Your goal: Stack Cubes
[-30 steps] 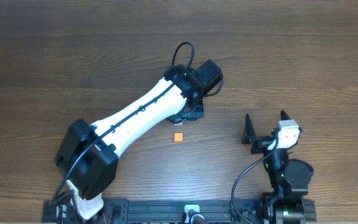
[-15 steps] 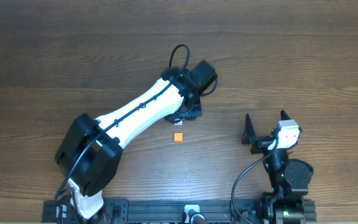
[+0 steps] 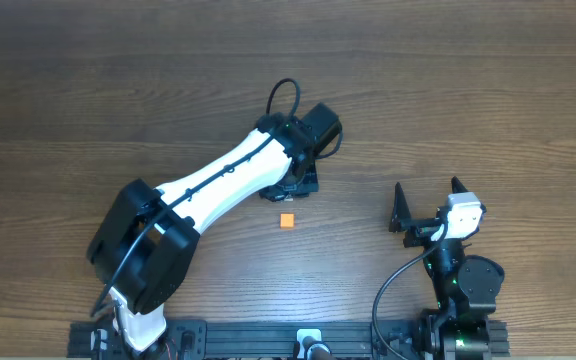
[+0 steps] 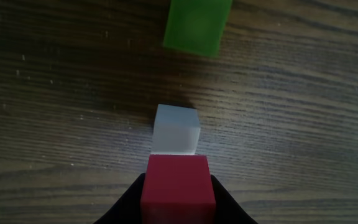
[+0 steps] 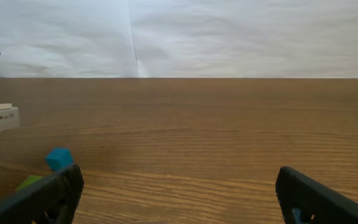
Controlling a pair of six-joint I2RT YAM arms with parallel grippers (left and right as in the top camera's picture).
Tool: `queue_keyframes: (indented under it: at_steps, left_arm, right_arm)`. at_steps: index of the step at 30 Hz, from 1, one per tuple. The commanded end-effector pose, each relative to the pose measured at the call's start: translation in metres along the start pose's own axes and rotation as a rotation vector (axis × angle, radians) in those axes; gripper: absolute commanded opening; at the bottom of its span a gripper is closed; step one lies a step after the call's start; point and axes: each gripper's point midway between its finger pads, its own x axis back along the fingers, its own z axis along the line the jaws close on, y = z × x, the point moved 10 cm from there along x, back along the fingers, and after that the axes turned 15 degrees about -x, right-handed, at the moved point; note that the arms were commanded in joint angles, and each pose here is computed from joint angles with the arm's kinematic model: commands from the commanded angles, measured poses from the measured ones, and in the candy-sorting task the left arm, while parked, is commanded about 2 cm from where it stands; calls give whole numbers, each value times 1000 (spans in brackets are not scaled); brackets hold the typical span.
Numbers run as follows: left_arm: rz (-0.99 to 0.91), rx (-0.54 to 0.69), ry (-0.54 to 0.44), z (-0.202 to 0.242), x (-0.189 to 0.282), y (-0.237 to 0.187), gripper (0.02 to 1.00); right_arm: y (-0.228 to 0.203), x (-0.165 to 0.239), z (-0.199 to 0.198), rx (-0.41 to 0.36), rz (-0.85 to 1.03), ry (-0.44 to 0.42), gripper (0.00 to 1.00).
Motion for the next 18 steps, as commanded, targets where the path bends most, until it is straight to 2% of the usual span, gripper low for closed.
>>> queue_keyframes:
  at_steps: [1,18]
  left_arm:
    - [9,-16,17,3,-6,1,152]
    - [-3,-49,24,5,-17,-1,156]
  right_arm:
    - [-2,0,-1,7,4,-2,991]
    - [-2,0,-1,7,4,-2,993]
